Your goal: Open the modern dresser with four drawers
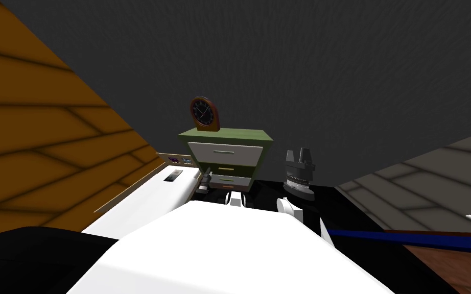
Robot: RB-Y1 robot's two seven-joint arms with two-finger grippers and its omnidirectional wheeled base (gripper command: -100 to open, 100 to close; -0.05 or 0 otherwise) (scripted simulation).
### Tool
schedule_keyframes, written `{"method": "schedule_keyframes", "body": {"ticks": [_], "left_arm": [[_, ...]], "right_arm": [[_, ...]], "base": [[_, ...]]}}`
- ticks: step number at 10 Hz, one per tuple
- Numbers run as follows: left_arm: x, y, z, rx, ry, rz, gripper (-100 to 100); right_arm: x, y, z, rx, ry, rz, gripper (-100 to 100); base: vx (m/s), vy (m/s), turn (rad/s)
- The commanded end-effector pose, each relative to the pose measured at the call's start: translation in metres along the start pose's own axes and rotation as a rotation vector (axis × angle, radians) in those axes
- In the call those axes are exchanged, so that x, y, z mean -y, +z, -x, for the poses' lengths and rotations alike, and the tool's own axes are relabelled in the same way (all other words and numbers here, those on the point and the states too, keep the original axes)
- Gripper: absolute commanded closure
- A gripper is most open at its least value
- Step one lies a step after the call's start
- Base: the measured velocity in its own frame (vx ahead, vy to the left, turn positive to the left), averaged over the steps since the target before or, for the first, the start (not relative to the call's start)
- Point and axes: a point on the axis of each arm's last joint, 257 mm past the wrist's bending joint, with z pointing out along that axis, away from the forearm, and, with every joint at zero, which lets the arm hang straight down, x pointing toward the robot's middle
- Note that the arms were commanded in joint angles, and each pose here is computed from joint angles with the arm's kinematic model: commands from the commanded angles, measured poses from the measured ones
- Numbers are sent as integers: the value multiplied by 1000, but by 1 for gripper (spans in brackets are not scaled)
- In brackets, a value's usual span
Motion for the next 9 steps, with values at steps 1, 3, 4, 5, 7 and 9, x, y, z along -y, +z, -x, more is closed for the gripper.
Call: {"method": "schedule_keyframes", "body": {"ticks": [1,3,4,5,7,9], "left_arm": [[-14,-4,-7,-1,-8,26,-100],[-29,-11,-20,1,-29,56,-100],[-35,-14,-27,4,-44,70,-100],[-40,-17,-36,8,-61,80,-100],[-45,-19,-53,18,-98,91,-100],[-41,-7,-48,15,-89,88,-100]], "right_arm": [[0,0,0,0,0,0,0],[0,0,0,0,0,0,0],[0,0,0,0,0,0,0],[0,0,0,0,0,0,0],[0,0,0,0,0,0,0],[0,0,0,0,0,0,0]], "base": [[35,-16,-10],[38,-13,-22],[47,-18,-22],[39,-12,-13],[28,-12,-13],[18,-5,2]]}}
